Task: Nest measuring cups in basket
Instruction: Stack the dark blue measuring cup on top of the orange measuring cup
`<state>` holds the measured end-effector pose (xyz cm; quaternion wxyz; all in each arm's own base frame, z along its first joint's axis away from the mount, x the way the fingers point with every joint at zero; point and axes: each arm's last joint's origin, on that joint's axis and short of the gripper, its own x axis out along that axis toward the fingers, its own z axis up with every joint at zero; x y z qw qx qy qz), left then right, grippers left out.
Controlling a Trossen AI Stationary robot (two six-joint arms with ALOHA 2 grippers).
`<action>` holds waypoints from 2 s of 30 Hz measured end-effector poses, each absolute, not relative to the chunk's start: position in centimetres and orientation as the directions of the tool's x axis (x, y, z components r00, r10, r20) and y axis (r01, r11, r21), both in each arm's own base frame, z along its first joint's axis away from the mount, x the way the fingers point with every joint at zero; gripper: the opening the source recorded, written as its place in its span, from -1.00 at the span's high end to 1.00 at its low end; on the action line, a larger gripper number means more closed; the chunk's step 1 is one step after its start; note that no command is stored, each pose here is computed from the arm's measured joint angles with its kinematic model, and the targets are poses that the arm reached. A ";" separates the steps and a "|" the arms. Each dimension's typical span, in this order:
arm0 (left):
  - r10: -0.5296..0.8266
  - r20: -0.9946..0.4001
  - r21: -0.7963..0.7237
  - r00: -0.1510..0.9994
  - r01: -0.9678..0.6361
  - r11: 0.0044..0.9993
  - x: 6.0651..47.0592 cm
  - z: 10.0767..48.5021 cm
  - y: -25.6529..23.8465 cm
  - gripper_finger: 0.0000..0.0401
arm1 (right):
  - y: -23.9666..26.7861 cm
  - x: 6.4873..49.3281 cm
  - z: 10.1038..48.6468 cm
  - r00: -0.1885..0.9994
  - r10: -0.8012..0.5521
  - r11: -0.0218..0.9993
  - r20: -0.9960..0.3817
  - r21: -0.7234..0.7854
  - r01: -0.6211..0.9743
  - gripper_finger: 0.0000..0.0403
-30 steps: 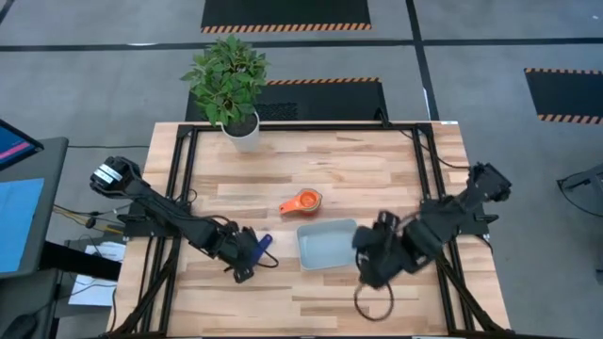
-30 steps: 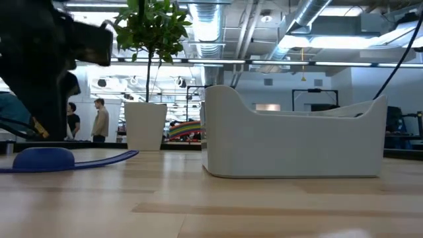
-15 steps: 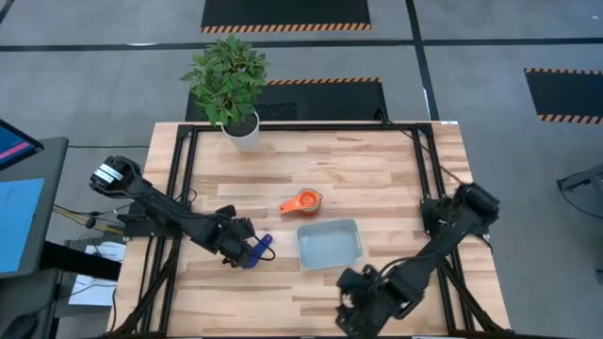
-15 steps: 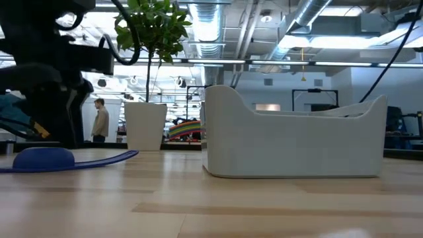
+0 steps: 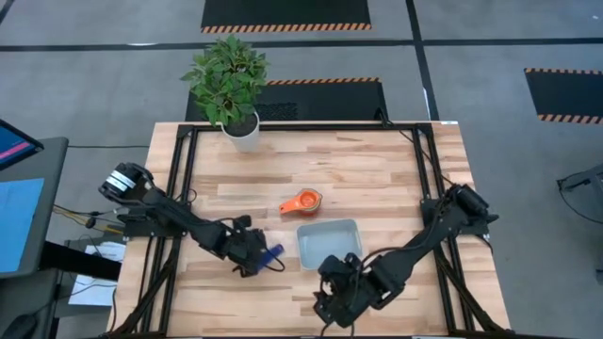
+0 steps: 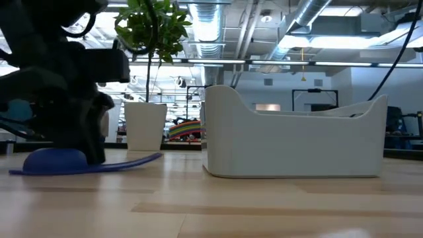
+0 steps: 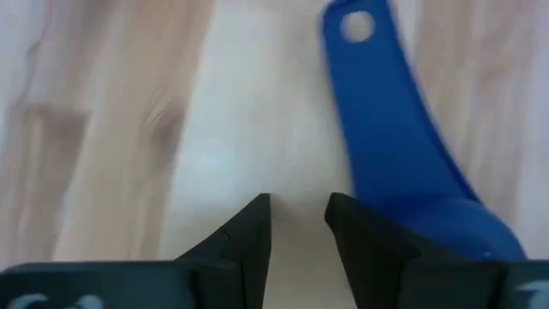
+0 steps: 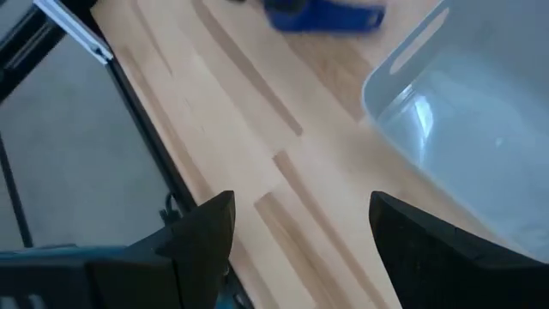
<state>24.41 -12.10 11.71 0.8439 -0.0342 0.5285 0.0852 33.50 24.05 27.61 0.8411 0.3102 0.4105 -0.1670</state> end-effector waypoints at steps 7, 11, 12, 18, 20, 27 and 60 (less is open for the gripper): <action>-0.291 -0.800 -0.282 0.525 0.098 0.954 26.6 13.5 -15.4 0.43 | 23.2 34.0 27.5 0.596 -0.041 0.765 -0.802 0.359 0.535 -0.44; -0.348 -0.769 -0.347 0.536 0.107 0.932 26.6 13.7 -16.4 0.43 | 23.3 34.1 27.3 0.589 -0.032 0.768 -0.807 0.358 0.532 -0.44; -0.334 -0.784 -0.340 0.524 0.088 0.936 26.5 13.6 -16.3 0.43 | 23.5 34.0 27.2 0.584 -0.020 0.770 -0.811 0.360 0.527 -0.44; -0.241 -0.889 -0.280 0.390 -0.045 0.959 25.1 12.9 -15.4 0.43 | 25.7 33.9 25.3 0.532 0.080 0.786 -0.843 0.381 0.486 -0.44; -0.217 -0.911 -0.257 0.352 -0.072 0.964 24.7 12.8 -15.3 0.43 | 26.4 34.5 24.4 0.533 0.122 0.769 -0.838 0.419 0.483 -0.44; -0.244 -0.888 -0.299 0.389 -0.085 0.951 24.9 12.9 -15.8 0.43 | 26.5 37.1 20.4 0.471 0.213 0.757 -0.856 0.450 0.474 -0.44; -0.140 -0.970 -0.190 0.200 -0.260 0.947 20.2 13.8 -17.2 0.43 | 21.7 44.2 15.2 0.565 0.251 0.549 -0.786 0.596 0.586 -0.44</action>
